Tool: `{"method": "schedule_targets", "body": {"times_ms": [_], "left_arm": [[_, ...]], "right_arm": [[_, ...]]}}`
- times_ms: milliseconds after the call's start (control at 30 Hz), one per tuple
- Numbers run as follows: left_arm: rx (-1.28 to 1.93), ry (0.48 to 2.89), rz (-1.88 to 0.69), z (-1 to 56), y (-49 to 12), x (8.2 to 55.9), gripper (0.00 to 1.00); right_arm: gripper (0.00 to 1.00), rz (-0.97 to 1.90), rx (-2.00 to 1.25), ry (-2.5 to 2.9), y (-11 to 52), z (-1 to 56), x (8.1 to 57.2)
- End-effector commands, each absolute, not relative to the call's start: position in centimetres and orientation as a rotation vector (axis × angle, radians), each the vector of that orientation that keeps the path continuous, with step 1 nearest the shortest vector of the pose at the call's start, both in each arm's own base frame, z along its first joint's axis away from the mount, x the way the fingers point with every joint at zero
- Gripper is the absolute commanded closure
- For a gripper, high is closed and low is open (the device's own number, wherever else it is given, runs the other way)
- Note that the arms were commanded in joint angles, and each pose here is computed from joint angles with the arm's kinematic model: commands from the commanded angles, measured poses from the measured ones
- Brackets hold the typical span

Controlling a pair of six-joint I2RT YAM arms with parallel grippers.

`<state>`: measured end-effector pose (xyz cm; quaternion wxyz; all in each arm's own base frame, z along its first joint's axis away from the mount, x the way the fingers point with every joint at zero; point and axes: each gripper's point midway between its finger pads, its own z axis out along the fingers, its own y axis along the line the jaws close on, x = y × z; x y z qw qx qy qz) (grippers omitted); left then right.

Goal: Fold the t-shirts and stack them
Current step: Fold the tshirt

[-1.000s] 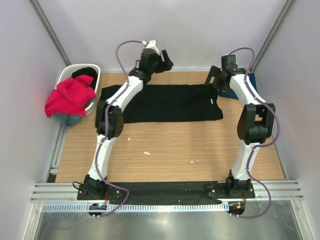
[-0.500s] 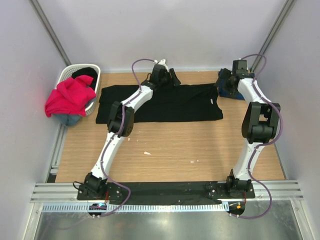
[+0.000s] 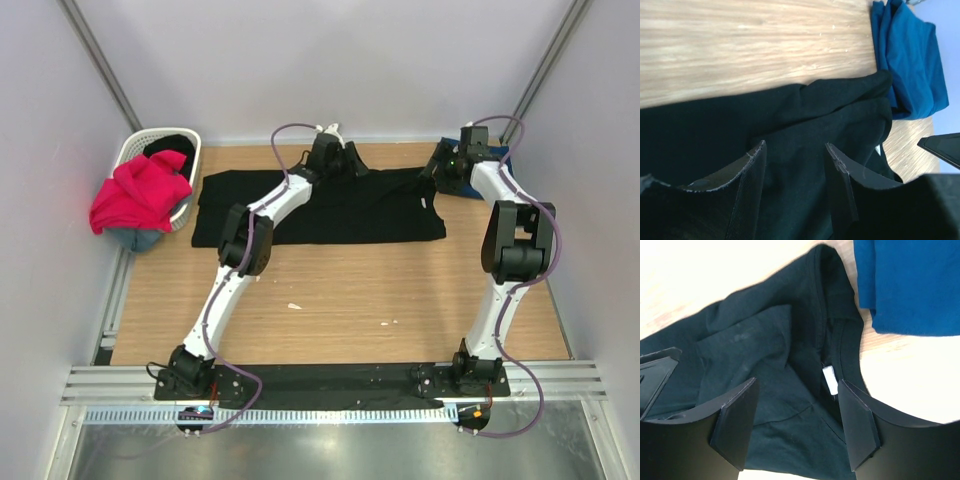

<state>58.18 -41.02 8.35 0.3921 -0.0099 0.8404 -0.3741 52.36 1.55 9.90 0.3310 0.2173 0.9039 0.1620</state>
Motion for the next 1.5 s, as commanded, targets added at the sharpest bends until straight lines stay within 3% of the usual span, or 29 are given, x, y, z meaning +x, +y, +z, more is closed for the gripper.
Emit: {"method": "schedule_targets", "body": {"times_ms": [0,433,767,1233,1467], "left_arm": [[-0.027,2.140,-0.942,8.0,-41.3,58.0,0.49],[-0.074,2.197,-0.911,5.4,-41.3,57.7,0.49],[-0.052,2.192,-0.978,5.3,-42.9,57.1,0.62],[0.016,2.064,-1.002,10.4,-43.4,57.9,0.56],[0.021,2.049,-1.036,10.5,-44.0,57.7,0.63]], "right_arm": [[0.30,0.465,0.553,2.324,2.1,10.6,53.0],[0.30,0.479,0.561,2.350,2.3,9.5,52.8],[0.30,0.485,0.568,2.361,2.4,8.9,52.6],[0.31,0.490,0.576,2.376,2.5,8.0,52.6],[0.31,0.488,0.580,2.380,2.5,7.7,52.6]]}}
